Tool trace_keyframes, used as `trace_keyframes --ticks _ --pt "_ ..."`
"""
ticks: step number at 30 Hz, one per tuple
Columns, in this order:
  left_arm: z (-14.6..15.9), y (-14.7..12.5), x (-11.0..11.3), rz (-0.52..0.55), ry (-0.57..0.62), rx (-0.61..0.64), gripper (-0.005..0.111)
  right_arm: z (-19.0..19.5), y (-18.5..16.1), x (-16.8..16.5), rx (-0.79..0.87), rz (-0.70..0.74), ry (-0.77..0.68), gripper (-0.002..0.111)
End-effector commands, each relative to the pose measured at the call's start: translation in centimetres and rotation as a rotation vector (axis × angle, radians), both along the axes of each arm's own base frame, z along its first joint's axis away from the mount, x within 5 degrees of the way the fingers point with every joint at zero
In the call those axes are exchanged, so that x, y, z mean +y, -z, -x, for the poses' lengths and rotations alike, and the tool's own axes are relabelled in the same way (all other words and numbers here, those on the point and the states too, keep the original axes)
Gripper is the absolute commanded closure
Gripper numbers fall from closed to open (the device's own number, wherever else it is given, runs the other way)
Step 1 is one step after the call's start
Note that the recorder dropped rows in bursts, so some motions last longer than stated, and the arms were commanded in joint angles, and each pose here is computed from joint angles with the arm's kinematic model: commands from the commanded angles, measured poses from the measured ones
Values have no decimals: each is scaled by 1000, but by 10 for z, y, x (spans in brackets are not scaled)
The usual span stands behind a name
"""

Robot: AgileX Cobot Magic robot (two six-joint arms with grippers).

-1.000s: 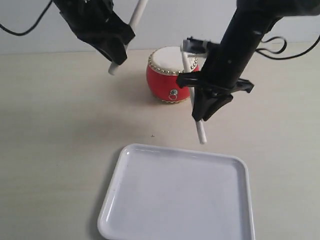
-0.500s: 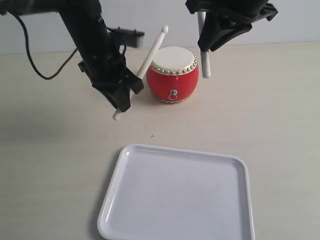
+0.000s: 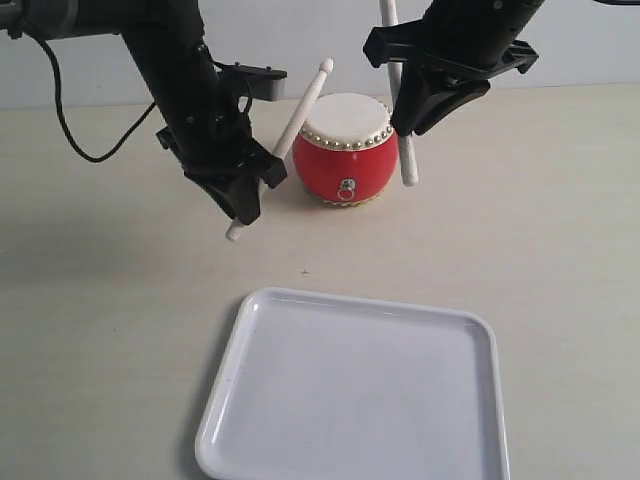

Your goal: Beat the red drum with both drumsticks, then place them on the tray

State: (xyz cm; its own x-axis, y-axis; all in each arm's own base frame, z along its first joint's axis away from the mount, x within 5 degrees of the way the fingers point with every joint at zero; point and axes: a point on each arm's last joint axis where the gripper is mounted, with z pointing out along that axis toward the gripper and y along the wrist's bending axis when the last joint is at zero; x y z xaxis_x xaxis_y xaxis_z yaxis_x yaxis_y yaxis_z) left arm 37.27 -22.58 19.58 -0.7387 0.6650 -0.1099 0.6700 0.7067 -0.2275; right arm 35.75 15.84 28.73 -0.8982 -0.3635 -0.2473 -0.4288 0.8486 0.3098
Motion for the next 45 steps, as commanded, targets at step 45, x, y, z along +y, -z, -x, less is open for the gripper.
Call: trace_keyframes --ticks 45 --pt "-4 -31 -7 68 -7 -73 107 9 -69 -6 -204 -63 13 108"
